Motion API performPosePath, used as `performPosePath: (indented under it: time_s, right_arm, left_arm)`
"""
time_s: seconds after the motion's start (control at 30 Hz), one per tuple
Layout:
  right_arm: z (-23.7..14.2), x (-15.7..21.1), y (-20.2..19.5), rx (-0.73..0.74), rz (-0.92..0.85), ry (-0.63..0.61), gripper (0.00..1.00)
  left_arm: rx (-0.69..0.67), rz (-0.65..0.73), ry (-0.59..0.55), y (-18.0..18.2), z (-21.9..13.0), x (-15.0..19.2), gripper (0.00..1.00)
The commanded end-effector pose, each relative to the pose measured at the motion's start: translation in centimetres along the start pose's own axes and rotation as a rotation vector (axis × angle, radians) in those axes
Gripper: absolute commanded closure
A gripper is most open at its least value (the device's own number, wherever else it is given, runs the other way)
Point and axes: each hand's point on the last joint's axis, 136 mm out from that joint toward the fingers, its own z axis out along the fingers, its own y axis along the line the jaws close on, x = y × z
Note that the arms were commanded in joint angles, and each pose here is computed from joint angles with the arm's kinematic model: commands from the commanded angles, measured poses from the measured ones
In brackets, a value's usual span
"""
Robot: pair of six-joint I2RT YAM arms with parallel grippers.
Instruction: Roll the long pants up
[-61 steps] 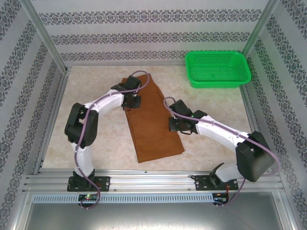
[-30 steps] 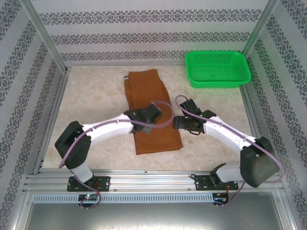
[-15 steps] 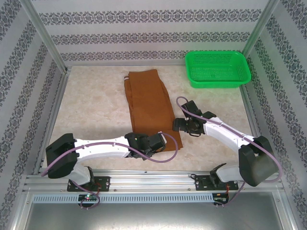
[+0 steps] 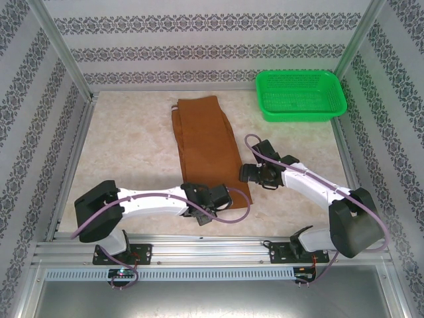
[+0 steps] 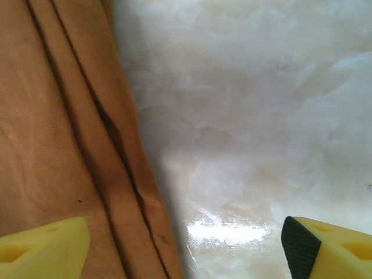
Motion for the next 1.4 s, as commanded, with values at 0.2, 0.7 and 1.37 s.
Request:
performPosePath:
  time_s: [0.2, 0.7, 1.37]
  right_arm:
    - [-0.7, -0.2, -0.6, -0.025, 0.040, -0.016, 0.13]
    - [-0.1, 0.1, -0.2, -0.050, 0.071, 0.009, 0.14]
    - [-0.4, -0.6, -0.2, -0.051, 0.076, -0.015, 0.14]
  left_arm:
    - [0.102, -0.056, -0.015, 1.3, 2.4, -0.5, 0.60]
    - [0.148, -0.087, 0.130, -0.7, 5.6, 1.6, 0.61]
    - [-0.271, 0.066, 0.312, 5.4, 6.3, 2.0, 0.43]
